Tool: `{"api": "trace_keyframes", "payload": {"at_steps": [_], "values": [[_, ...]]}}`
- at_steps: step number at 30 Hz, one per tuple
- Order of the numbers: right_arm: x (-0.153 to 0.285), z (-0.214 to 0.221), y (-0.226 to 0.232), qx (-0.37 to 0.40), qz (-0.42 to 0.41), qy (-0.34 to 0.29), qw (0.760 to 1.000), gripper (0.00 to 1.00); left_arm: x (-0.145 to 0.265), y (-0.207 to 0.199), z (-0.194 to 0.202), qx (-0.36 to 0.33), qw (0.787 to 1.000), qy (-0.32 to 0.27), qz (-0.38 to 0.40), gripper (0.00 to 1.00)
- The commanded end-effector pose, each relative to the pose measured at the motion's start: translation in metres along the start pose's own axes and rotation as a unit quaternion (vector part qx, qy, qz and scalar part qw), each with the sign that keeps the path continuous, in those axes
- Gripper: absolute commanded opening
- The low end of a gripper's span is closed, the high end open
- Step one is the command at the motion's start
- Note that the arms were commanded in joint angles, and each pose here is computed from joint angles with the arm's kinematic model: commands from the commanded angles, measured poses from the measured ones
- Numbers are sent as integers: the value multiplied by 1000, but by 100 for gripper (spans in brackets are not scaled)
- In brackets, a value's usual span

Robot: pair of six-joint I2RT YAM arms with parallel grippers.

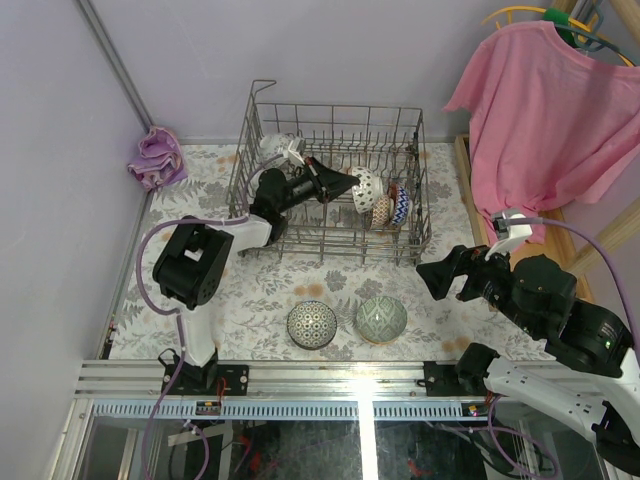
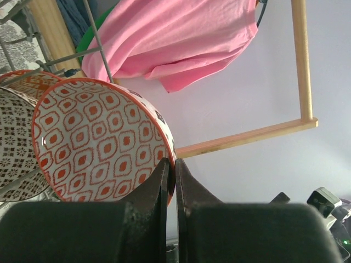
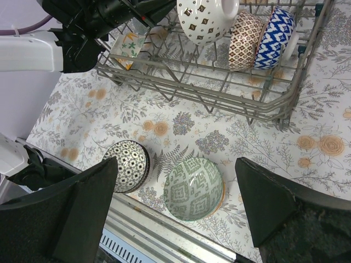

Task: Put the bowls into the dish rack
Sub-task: Place the bowl in the dish rack.

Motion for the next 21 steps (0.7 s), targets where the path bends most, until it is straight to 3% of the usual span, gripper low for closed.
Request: {"api": "trace_keyframes", "payload": {"at_steps": [1,21], "values": [[1,-4,4,-8,-15,-12,1000,95,-4,-3,-5,-16,998,-14,53,0],[5,-6,3,-8,-19,-17,1000,95,1,21,-4,11,997,-7,-82,0]]}}
Point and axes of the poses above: each gripper's point midway between its finger pads, its own x axis back along the fingers, its own y axis along the line the jaws close on, z = x × y, the point moved 10 cm from there along x, back along the fingers, and after that the axes turned 12 degrees about -x, right-handed, at the moved point
